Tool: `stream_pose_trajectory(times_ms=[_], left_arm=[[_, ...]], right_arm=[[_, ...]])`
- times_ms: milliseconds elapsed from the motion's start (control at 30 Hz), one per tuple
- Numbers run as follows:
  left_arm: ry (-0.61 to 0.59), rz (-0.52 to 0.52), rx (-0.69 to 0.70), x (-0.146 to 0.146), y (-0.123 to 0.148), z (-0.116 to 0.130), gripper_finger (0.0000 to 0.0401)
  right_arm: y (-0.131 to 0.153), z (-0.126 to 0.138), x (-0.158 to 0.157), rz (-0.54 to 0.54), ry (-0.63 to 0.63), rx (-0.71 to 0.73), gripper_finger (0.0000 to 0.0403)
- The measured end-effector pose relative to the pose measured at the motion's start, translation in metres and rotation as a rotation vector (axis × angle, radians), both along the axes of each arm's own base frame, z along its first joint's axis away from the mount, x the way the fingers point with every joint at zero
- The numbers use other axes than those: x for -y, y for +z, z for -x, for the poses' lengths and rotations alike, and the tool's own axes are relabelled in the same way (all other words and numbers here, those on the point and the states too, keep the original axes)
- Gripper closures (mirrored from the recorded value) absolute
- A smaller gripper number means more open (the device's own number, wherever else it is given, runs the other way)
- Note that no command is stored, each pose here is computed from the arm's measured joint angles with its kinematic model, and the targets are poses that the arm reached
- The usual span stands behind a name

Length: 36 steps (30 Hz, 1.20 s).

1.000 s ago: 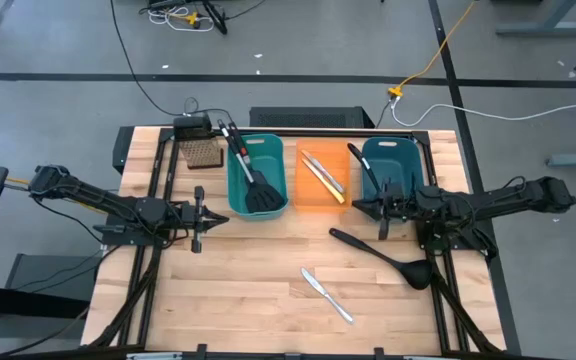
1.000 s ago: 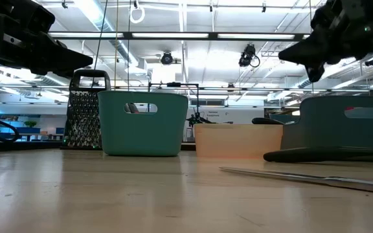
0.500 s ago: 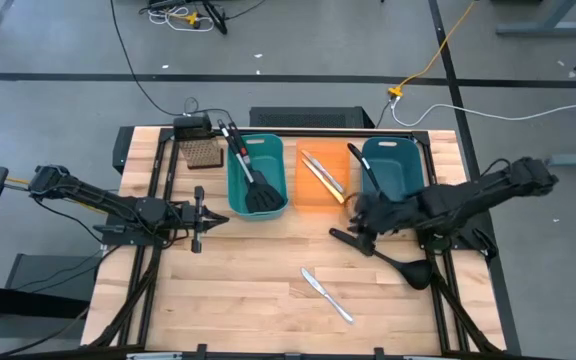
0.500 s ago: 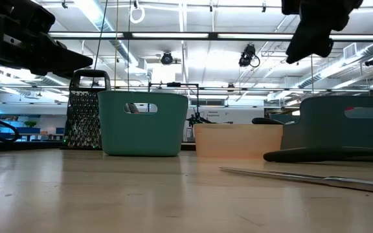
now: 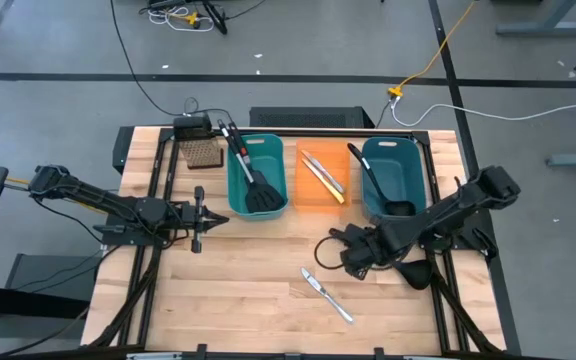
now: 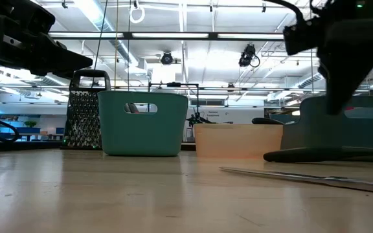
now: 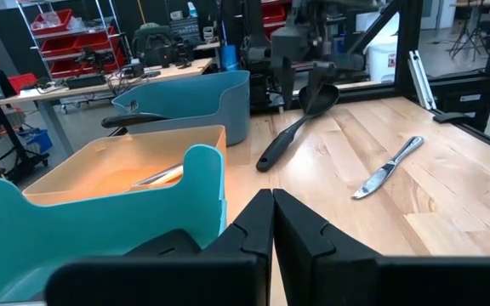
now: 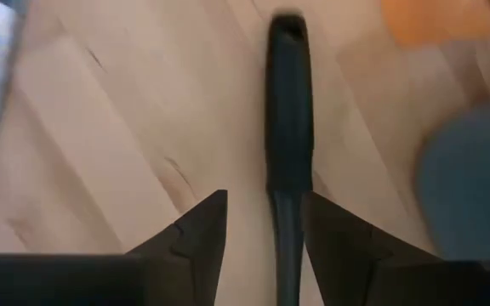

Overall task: Pick & Place Kitchen Items
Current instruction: Put the ladle into the blue container

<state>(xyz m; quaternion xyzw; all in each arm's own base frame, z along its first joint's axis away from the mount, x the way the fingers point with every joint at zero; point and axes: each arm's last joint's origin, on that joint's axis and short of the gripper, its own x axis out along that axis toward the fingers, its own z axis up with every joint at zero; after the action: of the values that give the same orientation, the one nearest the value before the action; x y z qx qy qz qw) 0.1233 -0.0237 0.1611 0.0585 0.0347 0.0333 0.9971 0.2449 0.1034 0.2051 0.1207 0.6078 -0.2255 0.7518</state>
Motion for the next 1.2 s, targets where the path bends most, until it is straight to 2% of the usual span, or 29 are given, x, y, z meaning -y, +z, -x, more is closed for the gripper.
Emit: stream_pose_trajectory(times_ms=[200,433,667,933,1200], left_arm=[[0.000,0.001,0.000,0.000,0.000,0.000,0.0387],[0.000,-0.001,0.000,0.000,0.000,0.000,0.0387],[0.001,0.003,0.000,0.000,0.000,0.000,0.0387],[0.001,0.005,0.001,0.000,0.000,0.000,0.0387],[0.000,0.005,0.001,0.000,0.000,0.000,0.0387]], right_arm=[[-0.007,0.007,-0.004,-0.002,-0.073,-0.093,0.0243],[-0.013,0.003,-0.004,-0.011,-0.103,-0.106,0.0242],[-0.022,-0.001,-0.004,0.023,-0.076,-0.135,0.0242],[-0.023,0.000,-0.004,-0.005,-0.089,-0.155,0.0243],[-0.040,0.006,-0.003,-0.045,-0.122,-0.181,0.0243]])
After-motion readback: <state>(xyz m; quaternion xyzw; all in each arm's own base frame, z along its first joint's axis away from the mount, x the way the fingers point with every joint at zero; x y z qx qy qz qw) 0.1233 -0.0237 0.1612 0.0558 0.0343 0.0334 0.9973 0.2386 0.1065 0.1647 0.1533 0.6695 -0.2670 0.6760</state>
